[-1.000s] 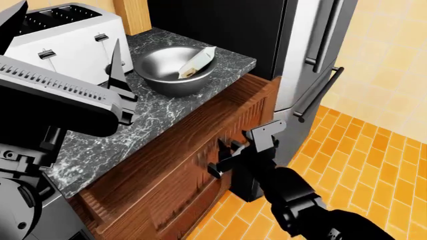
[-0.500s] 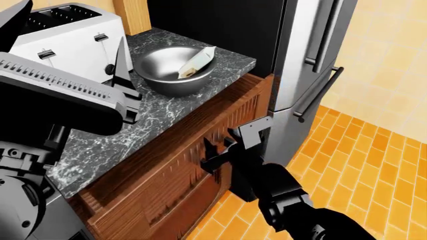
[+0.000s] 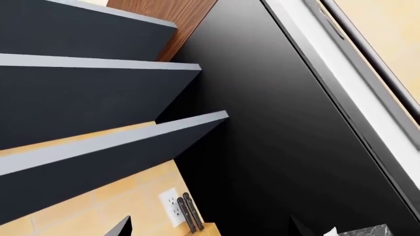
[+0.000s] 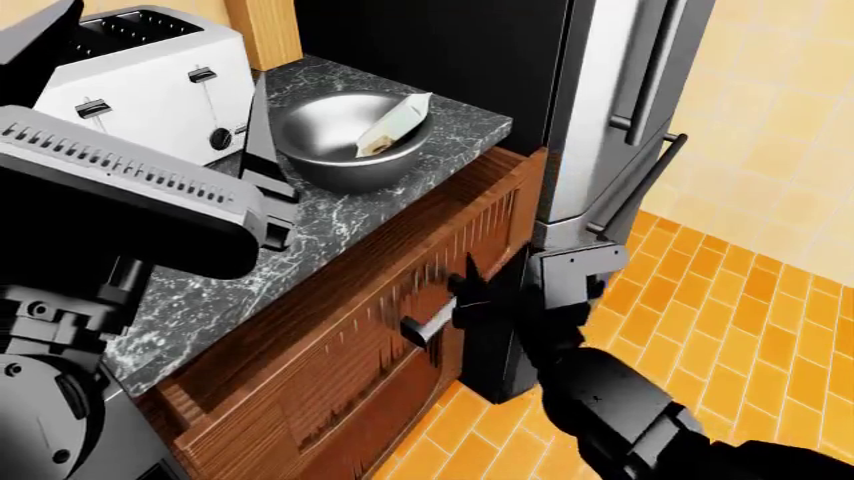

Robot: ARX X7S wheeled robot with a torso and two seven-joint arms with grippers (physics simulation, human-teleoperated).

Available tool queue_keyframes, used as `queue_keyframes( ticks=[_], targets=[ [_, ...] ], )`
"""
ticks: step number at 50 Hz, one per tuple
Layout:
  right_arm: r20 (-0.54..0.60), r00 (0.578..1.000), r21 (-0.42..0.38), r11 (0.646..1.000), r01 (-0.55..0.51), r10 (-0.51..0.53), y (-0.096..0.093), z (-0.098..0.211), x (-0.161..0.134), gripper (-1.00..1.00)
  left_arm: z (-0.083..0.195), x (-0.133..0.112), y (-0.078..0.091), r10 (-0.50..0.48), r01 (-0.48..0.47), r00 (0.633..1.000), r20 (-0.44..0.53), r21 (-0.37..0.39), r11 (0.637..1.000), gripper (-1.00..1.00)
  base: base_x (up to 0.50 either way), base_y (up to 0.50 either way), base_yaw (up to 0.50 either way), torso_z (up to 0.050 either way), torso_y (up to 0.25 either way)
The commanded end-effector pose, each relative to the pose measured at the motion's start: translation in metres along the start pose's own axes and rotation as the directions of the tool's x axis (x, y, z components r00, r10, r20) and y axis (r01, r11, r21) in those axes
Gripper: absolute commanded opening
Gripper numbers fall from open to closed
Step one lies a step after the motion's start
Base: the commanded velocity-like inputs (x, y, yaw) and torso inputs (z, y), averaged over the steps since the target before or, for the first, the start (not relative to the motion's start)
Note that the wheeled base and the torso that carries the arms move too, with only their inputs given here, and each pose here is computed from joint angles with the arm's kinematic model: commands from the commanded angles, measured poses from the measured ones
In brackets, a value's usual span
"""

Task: Place the bar in the bowl and close the drawer.

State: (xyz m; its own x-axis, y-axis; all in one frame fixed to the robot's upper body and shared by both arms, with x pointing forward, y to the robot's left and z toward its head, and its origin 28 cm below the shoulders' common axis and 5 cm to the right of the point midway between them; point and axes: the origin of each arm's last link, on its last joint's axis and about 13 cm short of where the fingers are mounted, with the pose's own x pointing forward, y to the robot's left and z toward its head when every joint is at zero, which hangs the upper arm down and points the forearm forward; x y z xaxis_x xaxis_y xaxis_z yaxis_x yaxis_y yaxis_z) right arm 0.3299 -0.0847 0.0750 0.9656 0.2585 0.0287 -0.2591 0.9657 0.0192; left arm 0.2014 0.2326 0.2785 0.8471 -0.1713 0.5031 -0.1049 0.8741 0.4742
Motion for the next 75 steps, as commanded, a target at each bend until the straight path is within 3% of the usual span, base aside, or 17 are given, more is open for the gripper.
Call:
queue_keyframes(
  ticks=[1,14,24,31,42,61,75],
  targets=[
    [0.075,0.98,0.024,0.983,0.181,-0.183,-0.013,0.02,-0.038,1.0,0.003,0.003,-0.005,-0.019,0.019,1.0,0.02,-0.015,1.0,1.0,0.0,0.0,0.0,0.0,0.0],
    [0.175,0.93,0.022,0.946,0.325,-0.324,-0.023,0.045,-0.089,1.0,0.007,0.017,-0.025,-0.073,0.08,0.994,0.08,-0.084,0.993,1.0,0.0,0.0,0.0,0.0,0.0],
    [0.235,0.878,0.021,0.905,0.424,-0.417,-0.026,0.068,-0.114,1.0,0.007,0.034,-0.049,-0.11,0.133,0.986,0.128,-0.188,0.973,1.0,0.0,0.0,0.0,0.0,0.0],
    [0.277,0.828,0.047,0.867,0.496,-0.488,-0.028,0.085,-0.133,1.0,0.01,0.046,-0.068,-0.123,0.168,0.978,0.166,-0.285,0.944,1.0,0.0,0.0,0.0,0.0,0.0],
    [0.328,0.757,0.063,0.813,0.579,-0.565,-0.03,0.108,-0.158,1.0,0.006,0.05,-0.096,-0.199,0.252,0.964,0.175,-0.373,0.893,1.0,0.0,0.0,0.0,0.0,0.0],
    [0.349,0.746,0.048,0.806,0.59,-0.567,-0.028,0.112,-0.164,1.0,0.003,0.066,-0.15,-0.297,0.37,0.928,0.226,-0.452,0.811,1.0,0.0,0.0,0.0,0.0,0.0],
    [0.353,0.75,0.038,0.81,0.586,-0.559,-0.027,0.114,-0.166,1.0,-0.006,0.082,-0.193,-0.346,0.384,0.922,0.176,-0.534,0.753,1.0,0.0,0.0,0.0,0.0,0.0]
  ],
)
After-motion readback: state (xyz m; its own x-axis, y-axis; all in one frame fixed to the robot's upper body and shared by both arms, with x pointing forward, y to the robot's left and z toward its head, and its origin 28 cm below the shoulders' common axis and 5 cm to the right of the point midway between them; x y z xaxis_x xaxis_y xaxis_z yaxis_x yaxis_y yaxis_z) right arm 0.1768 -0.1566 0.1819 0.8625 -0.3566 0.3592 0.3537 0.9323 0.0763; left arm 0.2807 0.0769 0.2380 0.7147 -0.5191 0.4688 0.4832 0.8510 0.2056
